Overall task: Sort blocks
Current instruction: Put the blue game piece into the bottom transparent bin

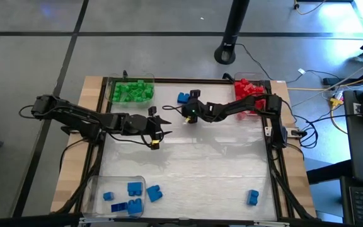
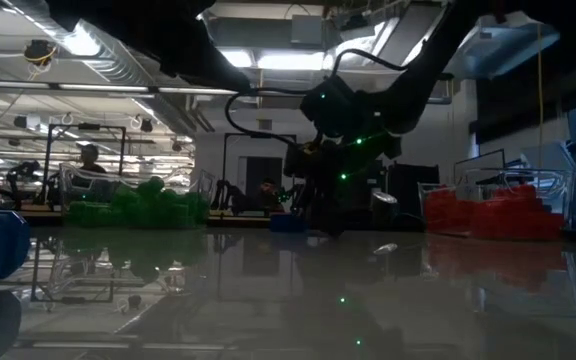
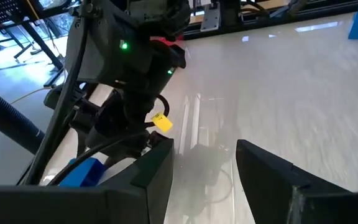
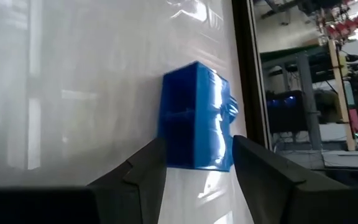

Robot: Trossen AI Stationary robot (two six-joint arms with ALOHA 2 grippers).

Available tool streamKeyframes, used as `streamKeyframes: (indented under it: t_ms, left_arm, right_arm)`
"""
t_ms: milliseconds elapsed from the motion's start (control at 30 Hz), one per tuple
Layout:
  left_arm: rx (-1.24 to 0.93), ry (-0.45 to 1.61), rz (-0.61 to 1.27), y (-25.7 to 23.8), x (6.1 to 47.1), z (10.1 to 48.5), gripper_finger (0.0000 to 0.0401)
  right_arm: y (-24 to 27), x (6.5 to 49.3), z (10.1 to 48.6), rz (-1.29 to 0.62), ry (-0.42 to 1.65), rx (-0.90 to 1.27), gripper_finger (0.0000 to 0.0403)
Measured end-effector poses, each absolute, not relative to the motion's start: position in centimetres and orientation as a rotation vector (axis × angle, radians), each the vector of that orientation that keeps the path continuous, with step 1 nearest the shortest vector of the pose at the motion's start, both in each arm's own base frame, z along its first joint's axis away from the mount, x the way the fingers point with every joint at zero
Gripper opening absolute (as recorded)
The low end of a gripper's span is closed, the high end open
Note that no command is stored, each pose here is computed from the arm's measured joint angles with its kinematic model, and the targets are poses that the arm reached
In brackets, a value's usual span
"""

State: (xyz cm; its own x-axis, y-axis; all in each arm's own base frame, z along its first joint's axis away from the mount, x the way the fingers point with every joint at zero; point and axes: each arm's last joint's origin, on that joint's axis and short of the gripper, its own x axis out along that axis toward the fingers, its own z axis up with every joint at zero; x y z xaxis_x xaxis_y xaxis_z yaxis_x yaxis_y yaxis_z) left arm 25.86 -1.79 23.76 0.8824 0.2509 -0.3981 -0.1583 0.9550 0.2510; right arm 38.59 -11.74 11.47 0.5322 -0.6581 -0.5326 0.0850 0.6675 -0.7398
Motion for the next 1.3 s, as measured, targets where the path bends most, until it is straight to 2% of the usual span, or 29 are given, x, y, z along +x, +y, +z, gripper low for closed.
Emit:
streamKeyframes:
  t_ms: [167,300,800,1100,1300]
  left_arm:
    - [0.212,0.427,0.215,-1.8,25.9,23.9,0.0164]
    - [0.209,0.425,0.216,-1.8,25.9,23.9,0.0164]
    - [0.207,0.425,0.216,-1.8,25.9,23.9,0.0164]
    - [0.215,0.426,0.214,-1.8,25.9,23.9,0.0164]
    - [0.216,0.428,0.214,-1.8,25.9,23.9,0.0164]
  right_arm:
    - [-12.2,38.6,11.6,-0.528,0.889,-0.721,0.0182]
    - [-13.1,38.4,11.7,-0.542,0.893,-0.721,0.0162]
    - [-16.1,37.3,11.5,-0.493,0.893,-0.661,0.0012]
    - [-16.3,37.2,11.5,-0.47,0.897,-0.673,0.0002]
    - [-14.7,37.7,11.9,-0.414,0.881,-0.704,0.0001]
